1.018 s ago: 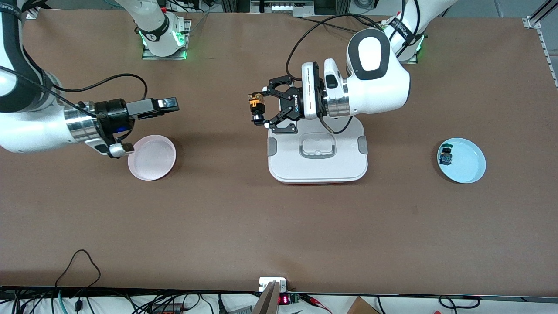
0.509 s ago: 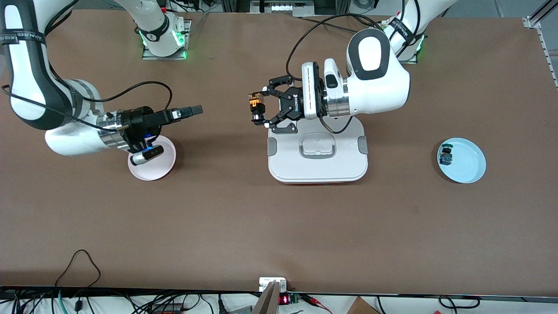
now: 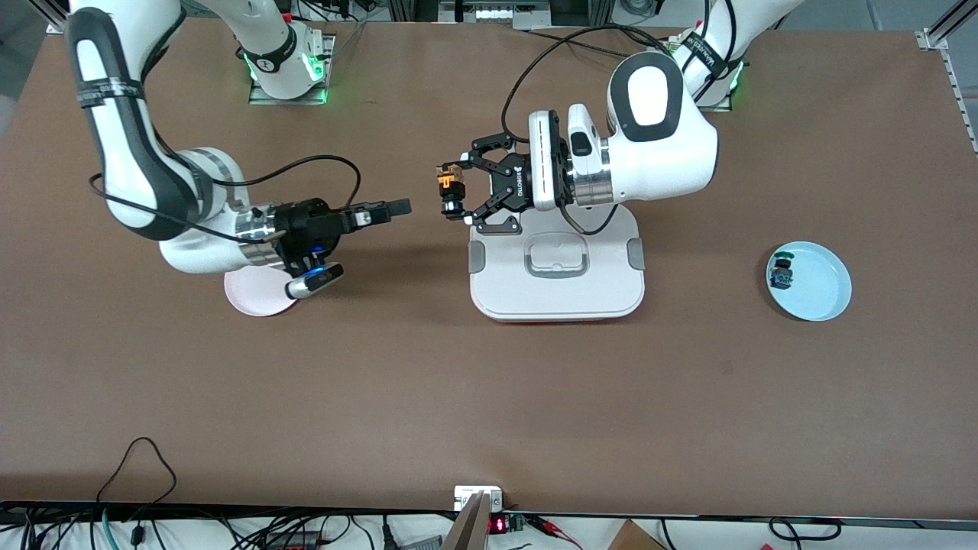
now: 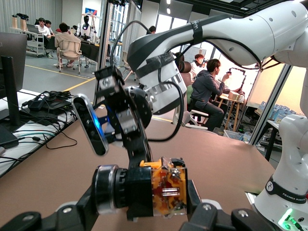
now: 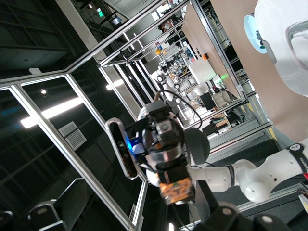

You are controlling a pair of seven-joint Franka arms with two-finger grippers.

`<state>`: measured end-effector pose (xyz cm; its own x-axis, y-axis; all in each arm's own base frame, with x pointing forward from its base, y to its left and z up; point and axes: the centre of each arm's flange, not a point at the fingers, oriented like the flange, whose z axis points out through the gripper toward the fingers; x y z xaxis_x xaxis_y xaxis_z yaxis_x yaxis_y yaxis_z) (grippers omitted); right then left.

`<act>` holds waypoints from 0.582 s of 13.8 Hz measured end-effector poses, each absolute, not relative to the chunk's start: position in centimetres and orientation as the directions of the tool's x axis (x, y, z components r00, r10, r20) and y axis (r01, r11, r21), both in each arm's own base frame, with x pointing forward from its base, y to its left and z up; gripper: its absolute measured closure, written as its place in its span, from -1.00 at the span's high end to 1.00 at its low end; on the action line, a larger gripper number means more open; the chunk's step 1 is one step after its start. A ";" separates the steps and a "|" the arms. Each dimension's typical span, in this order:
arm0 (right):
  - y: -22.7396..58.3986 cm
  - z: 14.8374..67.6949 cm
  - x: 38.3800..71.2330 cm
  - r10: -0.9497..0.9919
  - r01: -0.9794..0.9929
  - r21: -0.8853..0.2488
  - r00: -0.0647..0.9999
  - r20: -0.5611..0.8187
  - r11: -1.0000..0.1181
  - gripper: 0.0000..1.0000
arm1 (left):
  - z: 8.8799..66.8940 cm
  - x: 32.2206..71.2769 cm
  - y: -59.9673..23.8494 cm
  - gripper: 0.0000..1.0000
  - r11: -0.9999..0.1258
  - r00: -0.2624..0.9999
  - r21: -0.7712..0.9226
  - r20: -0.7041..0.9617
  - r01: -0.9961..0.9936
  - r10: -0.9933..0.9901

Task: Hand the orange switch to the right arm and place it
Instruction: 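Hold the switch up while the right gripper reaches toward it, then close the right gripper on the switch held by the left gripper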

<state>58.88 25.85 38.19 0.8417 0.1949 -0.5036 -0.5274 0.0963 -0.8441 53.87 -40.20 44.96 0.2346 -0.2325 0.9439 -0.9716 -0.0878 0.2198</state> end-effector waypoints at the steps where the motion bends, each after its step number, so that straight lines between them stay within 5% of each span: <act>1: 26.5 37.8 58.7 0.193 -0.528 -0.844 0.842 -0.504 0.100 1.00 | 45.0 53.9 -40.2 0.44 -0.088 0.235 0.220 0.944 -0.972 -0.233; 8: 30.4 37.5 57.6 0.201 -0.544 -0.830 0.833 -0.516 0.121 1.00 | 44.9 53.9 -40.2 0.44 -0.088 0.235 0.220 0.944 -0.972 -0.233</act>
